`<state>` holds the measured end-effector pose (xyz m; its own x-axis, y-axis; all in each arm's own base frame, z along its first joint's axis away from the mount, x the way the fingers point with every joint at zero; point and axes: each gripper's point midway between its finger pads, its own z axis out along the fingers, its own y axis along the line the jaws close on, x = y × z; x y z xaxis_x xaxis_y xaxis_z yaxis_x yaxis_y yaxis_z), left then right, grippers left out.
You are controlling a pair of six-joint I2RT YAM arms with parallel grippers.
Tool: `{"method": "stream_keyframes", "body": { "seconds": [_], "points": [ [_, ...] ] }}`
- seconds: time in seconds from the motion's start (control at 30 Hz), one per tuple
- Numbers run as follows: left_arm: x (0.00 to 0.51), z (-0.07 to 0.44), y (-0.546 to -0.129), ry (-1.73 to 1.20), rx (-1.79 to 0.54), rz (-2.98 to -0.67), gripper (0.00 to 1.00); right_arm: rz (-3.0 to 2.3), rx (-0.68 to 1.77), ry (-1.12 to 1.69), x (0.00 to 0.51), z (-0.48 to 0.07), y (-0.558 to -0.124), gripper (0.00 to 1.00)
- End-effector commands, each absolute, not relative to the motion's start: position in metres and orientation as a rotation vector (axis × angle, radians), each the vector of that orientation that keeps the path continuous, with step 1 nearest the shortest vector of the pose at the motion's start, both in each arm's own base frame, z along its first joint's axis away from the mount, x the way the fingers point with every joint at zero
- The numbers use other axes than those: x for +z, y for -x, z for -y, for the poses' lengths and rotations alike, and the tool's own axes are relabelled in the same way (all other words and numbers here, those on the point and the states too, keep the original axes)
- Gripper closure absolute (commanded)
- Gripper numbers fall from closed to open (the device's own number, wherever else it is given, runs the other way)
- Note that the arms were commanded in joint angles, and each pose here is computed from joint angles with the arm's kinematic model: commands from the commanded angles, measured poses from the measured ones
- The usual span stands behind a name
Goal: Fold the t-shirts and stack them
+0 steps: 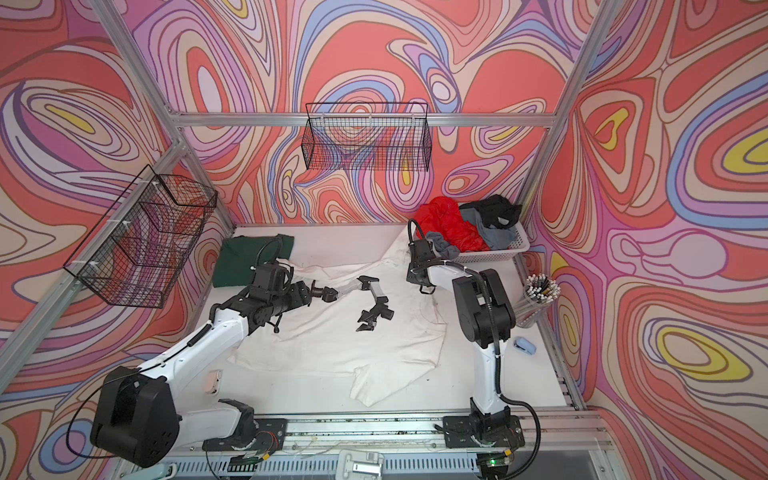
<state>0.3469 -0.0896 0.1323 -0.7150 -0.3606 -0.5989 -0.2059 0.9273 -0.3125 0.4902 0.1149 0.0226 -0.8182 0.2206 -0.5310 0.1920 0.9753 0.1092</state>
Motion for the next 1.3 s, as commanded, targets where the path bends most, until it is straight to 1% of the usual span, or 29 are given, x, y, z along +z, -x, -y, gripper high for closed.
{"method": "stream_keyframes", "body": {
  "seconds": [0.0, 0.07, 0.23, 0.4, 0.63, 0.87, 0.93, 1.03, 1.07, 1.17, 1.27],
  "points": [
    [0.134, 0.093, -0.348, 0.377, -0.301, -2.384, 0.17, -2.715, -0.025, -0.304, -0.028, -0.1, -0.458, 0.89],
    [0.133, 0.091, -0.347, 0.375, -0.293, -2.386, 0.18, -2.709, -0.028, -0.308, -0.026, -0.1, -0.458, 1.0],
    [0.133, 0.091, -0.347, 0.369, -0.285, -2.382, 0.18, -2.674, -0.112, -0.337, -0.015, -0.088, -0.461, 1.0],
    [0.129, 0.091, -0.349, 0.362, -0.279, -2.388, 0.18, -2.613, -0.239, -0.389, 0.004, -0.062, -0.463, 1.0],
    [0.126, 0.092, -0.35, 0.357, -0.272, -2.403, 0.18, -2.59, -0.242, -0.502, 0.012, -0.026, -0.457, 1.0],
    [0.127, 0.091, -0.353, 0.341, -0.252, -2.398, 0.18, -2.588, -0.207, -0.484, 0.024, -0.03, -0.46, 1.0],
    [0.128, 0.089, -0.354, 0.335, -0.233, -2.392, 0.18, -2.582, -0.239, -0.487, 0.029, -0.027, -0.459, 0.92],
    [0.128, 0.084, -0.355, 0.345, -0.208, -2.385, 0.16, -2.577, -0.27, -0.47, 0.036, -0.026, -0.46, 0.63],
    [0.128, 0.084, -0.355, 0.345, -0.208, -2.384, 0.16, -2.576, -0.273, -0.456, 0.039, -0.028, -0.46, 0.57],
    [0.13, 0.08, -0.356, 0.359, -0.204, -2.376, 0.16, -2.56, -0.294, -0.401, 0.052, -0.04, -0.463, 0.45],
    [0.139, 0.075, -0.364, 0.382, -0.215, -2.331, 0.15, -2.549, -0.207, -0.371, 0.064, -0.054, -0.469, 0.42]
  ]
}}
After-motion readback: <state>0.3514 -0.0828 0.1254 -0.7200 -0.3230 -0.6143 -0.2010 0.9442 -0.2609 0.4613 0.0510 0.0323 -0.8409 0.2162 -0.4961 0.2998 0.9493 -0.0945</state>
